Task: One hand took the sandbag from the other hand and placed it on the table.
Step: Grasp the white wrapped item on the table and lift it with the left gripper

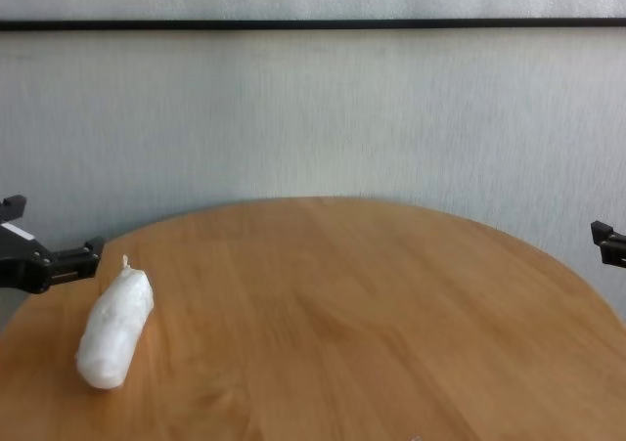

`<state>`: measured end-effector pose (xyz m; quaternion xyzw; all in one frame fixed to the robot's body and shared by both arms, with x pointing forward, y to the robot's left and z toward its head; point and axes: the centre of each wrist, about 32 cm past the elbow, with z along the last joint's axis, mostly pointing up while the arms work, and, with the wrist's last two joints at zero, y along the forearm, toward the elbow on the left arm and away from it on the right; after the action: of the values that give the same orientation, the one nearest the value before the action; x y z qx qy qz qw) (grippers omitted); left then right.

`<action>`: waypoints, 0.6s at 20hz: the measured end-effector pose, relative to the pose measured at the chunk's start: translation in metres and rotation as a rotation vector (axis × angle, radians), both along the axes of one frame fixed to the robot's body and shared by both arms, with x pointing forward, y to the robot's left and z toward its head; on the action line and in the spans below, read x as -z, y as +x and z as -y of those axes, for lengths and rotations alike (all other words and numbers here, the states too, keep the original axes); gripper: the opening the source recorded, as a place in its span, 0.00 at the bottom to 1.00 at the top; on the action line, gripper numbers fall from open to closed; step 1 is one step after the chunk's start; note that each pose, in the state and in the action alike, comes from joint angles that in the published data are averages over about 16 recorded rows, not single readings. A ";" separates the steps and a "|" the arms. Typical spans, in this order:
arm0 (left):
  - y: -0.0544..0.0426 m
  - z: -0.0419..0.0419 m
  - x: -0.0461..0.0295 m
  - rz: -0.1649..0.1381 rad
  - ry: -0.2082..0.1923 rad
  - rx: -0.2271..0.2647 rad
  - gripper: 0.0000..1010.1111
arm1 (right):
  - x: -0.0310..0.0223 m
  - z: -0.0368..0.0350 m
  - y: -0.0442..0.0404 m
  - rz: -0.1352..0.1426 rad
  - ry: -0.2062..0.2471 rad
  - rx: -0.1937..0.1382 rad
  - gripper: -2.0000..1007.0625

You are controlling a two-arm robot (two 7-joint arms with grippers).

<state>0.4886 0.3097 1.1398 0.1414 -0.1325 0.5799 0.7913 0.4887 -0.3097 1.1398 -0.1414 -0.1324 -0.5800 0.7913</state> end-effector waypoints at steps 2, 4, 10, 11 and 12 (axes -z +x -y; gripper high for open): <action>-0.0002 0.0000 0.0000 0.000 0.001 0.002 0.99 | 0.0000 0.0000 0.0000 0.000 0.000 0.000 1.00; -0.0006 -0.0001 0.0001 0.001 0.002 0.004 0.99 | 0.0000 0.0000 0.0000 0.000 0.000 0.000 1.00; -0.0026 0.0003 -0.0023 -0.011 -0.014 0.011 0.99 | 0.0000 0.0000 0.0000 0.000 0.000 0.000 1.00; -0.0031 0.0004 -0.0033 -0.018 -0.025 0.010 0.99 | 0.0000 0.0000 0.0000 0.000 0.000 0.000 1.00; -0.0038 0.0006 -0.0044 -0.025 -0.036 0.009 0.99 | 0.0000 0.0000 0.0000 0.000 0.000 0.000 1.00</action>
<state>0.4848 0.3090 1.1442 0.1337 -0.1126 0.5768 0.7980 0.4887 -0.3097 1.1398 -0.1415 -0.1324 -0.5800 0.7912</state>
